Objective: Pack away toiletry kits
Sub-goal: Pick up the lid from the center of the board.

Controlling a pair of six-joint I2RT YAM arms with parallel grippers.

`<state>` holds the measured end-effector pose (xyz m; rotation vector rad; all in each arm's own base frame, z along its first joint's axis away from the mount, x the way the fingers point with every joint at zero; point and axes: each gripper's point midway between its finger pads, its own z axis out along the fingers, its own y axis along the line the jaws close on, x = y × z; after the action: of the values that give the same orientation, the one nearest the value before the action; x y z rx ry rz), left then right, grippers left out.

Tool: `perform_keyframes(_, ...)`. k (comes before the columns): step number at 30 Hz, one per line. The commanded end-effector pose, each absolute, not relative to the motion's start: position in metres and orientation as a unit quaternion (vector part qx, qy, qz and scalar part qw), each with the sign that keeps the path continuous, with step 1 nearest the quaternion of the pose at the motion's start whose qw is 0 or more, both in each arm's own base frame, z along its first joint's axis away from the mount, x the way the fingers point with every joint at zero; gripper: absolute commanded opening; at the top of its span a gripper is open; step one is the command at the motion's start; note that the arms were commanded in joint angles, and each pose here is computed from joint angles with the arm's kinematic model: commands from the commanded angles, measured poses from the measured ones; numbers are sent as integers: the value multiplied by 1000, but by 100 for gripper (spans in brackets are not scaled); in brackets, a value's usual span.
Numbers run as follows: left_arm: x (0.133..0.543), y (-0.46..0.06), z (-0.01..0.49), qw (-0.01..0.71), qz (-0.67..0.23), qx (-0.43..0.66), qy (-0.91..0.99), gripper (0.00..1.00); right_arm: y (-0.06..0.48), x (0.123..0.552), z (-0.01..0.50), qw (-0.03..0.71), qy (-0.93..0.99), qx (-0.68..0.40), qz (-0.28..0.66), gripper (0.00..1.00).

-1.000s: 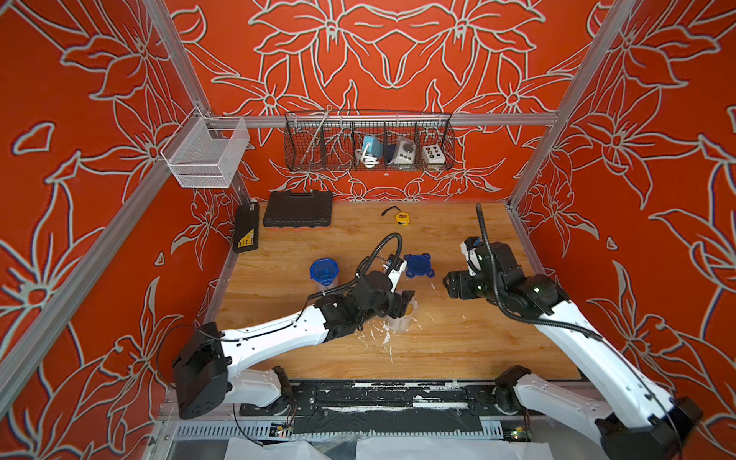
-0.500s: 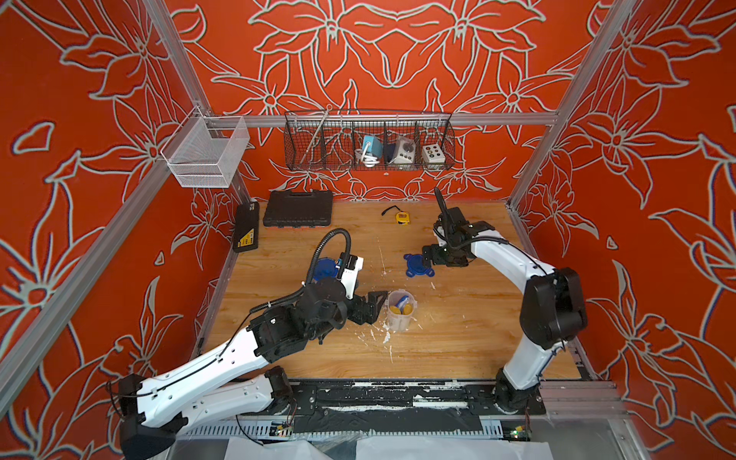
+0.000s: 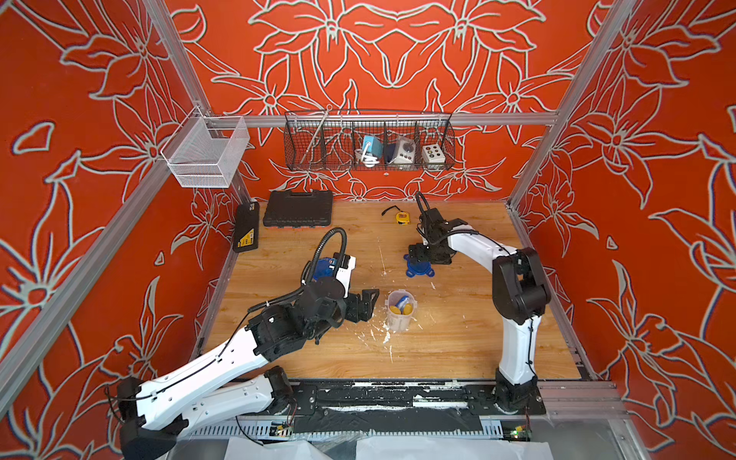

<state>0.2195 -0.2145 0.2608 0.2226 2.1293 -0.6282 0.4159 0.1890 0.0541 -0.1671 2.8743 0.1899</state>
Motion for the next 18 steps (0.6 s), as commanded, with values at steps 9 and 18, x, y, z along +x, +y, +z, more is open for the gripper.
perform_keyframes(9, 235, -210, 264, 445, -257, 84, 854, 87, 177, 424, 32, 104, 993, -52, -21, 98)
perform_keyframes(18, 242, -209, 261, 445, -253, 89, 854, 87, 193, 419, 15, 87, 994, -66, -1, 98)
